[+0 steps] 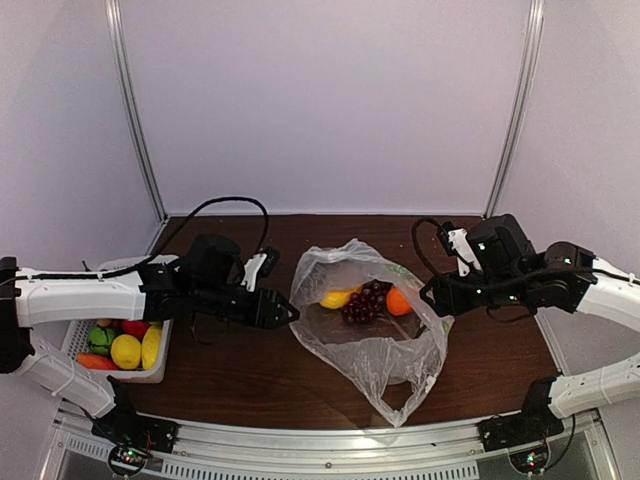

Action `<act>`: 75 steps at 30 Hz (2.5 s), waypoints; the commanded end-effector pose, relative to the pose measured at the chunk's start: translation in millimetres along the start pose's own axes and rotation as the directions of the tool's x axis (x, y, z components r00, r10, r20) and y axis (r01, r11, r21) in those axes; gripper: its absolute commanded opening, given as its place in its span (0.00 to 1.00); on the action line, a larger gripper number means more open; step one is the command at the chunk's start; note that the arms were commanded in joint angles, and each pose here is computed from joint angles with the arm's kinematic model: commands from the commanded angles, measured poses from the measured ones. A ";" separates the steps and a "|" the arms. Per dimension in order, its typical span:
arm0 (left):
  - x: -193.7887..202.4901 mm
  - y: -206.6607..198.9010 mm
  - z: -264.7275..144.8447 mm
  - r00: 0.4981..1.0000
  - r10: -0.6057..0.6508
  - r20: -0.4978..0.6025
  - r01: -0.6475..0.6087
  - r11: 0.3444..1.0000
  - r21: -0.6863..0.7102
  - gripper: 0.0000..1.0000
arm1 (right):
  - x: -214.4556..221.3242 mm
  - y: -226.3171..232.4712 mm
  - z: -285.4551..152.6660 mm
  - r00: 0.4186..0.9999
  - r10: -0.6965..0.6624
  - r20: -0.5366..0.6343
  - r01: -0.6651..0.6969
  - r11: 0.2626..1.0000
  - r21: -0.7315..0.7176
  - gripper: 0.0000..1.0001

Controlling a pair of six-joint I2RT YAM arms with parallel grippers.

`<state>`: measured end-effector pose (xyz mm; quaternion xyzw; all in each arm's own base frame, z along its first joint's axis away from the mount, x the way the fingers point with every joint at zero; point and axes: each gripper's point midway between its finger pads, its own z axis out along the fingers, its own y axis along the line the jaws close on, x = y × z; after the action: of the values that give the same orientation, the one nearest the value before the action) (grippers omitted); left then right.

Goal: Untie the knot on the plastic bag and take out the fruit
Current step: Adjust the takeout bag at the center of the board, then reach into the gripper of the takeout bag.

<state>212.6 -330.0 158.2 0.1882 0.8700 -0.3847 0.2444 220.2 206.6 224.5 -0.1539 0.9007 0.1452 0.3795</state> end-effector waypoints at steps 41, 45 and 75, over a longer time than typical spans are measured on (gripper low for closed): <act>-51.6 -81.6 -19.0 0.898 0.362 0.251 -0.360 0.931 -0.058 0.62 | 12.6 55.2 20.3 0.999 0.050 0.021 -0.039 0.931 -0.364 0.00; -39.7 -114.7 12.5 0.886 0.396 0.241 -0.412 0.911 0.021 0.54 | 12.0 54.4 20.2 0.998 0.060 0.027 -0.047 0.931 -0.362 0.00; -82.5 -29.6 183.2 0.869 0.479 0.122 -0.464 0.876 -0.129 0.61 | 10.7 56.8 28.2 0.993 0.109 0.053 -0.080 0.921 -0.382 0.00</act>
<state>294.6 -488.5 104.7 0.3588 0.8126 -0.2789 0.3649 205.2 262.4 211.8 -0.1839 0.8484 0.3335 0.3677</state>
